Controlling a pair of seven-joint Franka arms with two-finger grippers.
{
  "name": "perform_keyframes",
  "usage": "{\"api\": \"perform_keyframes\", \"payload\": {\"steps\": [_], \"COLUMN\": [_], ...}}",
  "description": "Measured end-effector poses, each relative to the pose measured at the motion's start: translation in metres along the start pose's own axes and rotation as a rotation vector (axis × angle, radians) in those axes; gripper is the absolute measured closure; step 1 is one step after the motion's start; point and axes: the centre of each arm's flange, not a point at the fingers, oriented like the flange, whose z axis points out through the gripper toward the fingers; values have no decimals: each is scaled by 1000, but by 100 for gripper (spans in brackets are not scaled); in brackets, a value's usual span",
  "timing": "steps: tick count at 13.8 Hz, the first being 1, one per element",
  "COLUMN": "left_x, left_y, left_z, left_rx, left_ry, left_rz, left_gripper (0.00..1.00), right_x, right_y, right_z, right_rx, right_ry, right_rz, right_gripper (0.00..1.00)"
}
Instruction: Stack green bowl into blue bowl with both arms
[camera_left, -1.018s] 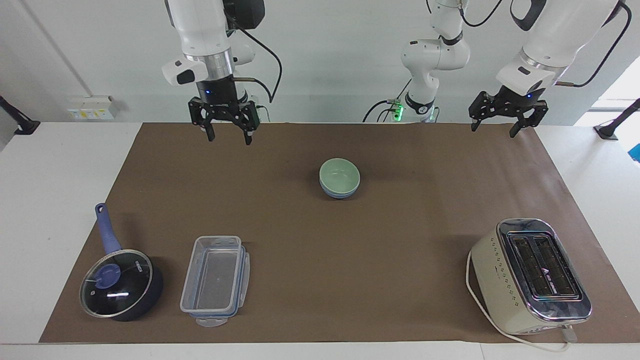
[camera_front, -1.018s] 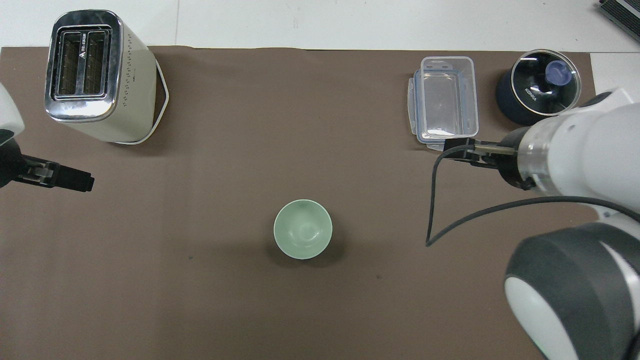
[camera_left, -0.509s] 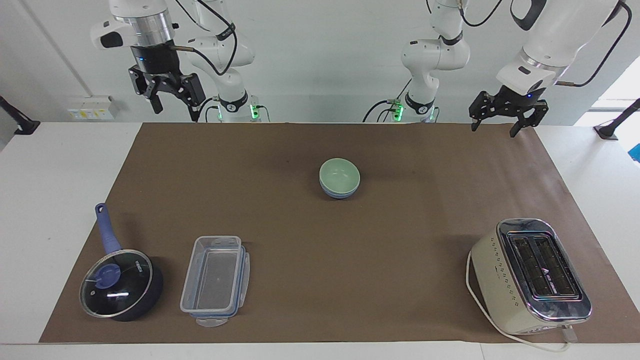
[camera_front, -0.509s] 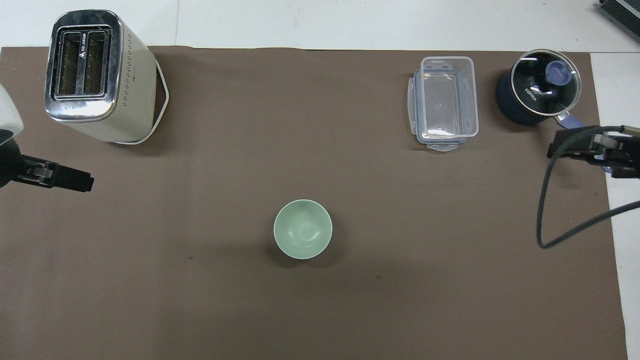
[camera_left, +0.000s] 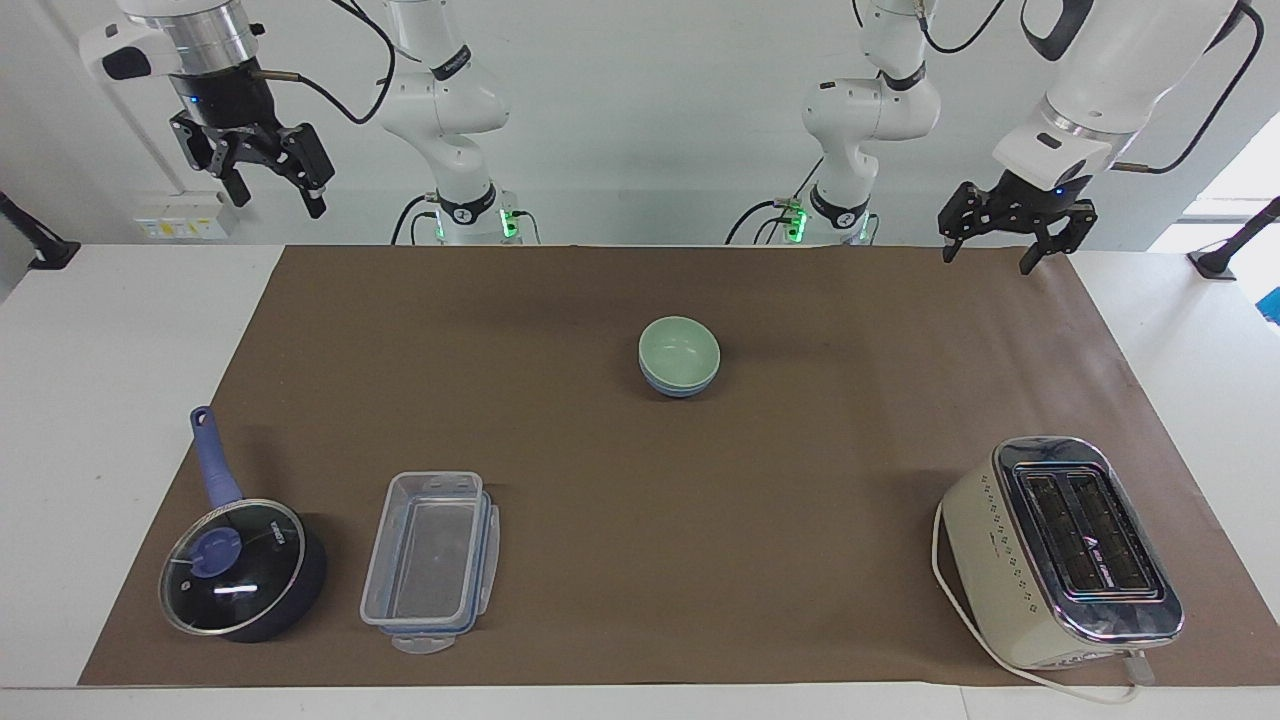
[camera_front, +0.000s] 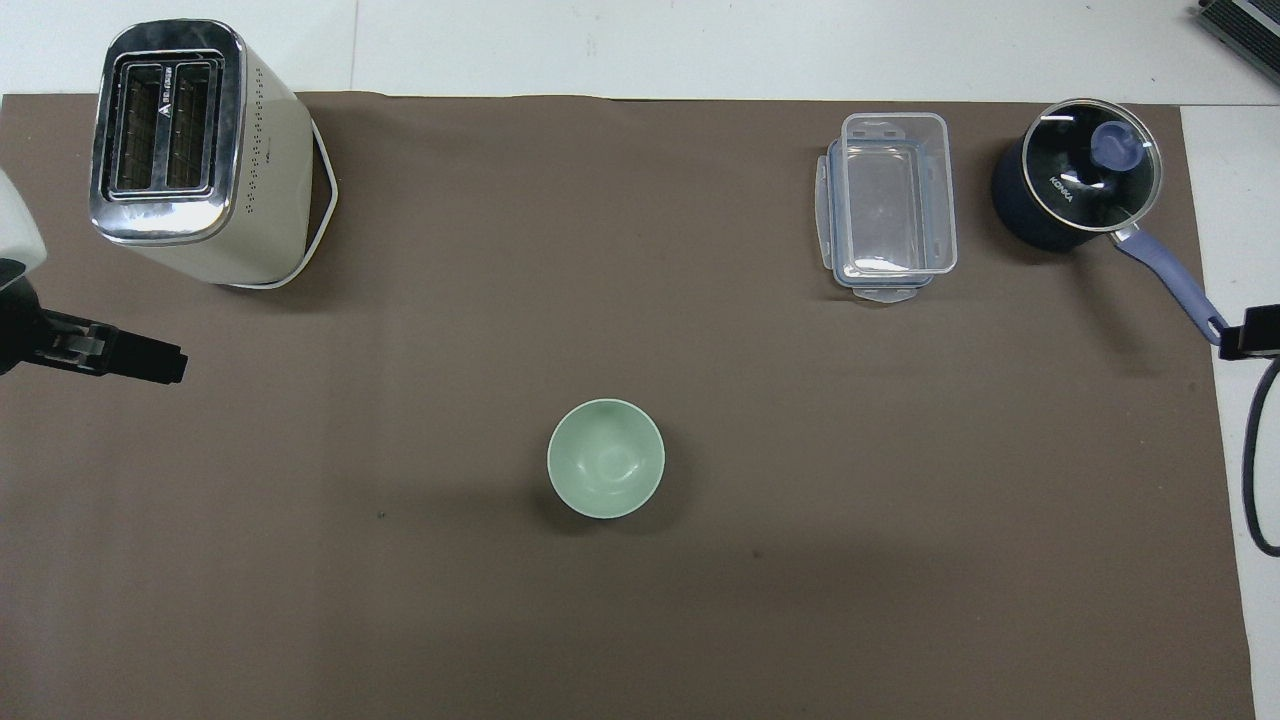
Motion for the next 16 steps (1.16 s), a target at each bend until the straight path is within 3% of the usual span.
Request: {"api": "perform_keyframes", "payload": {"steps": [6,16], "left_x": [0,0], "left_y": [0,0], "left_z": [0,0], "left_rx": [0,0], "left_ry": [0,0], "left_rz": [-1,-1], "left_gripper": [0,0], "right_x": [6,-2], "right_y": [-2,-9], "right_z": [26,12], "right_rx": [0,4], "right_ry": [-52,-50], "right_rz": [-1,-16], "right_gripper": [0,0]}}
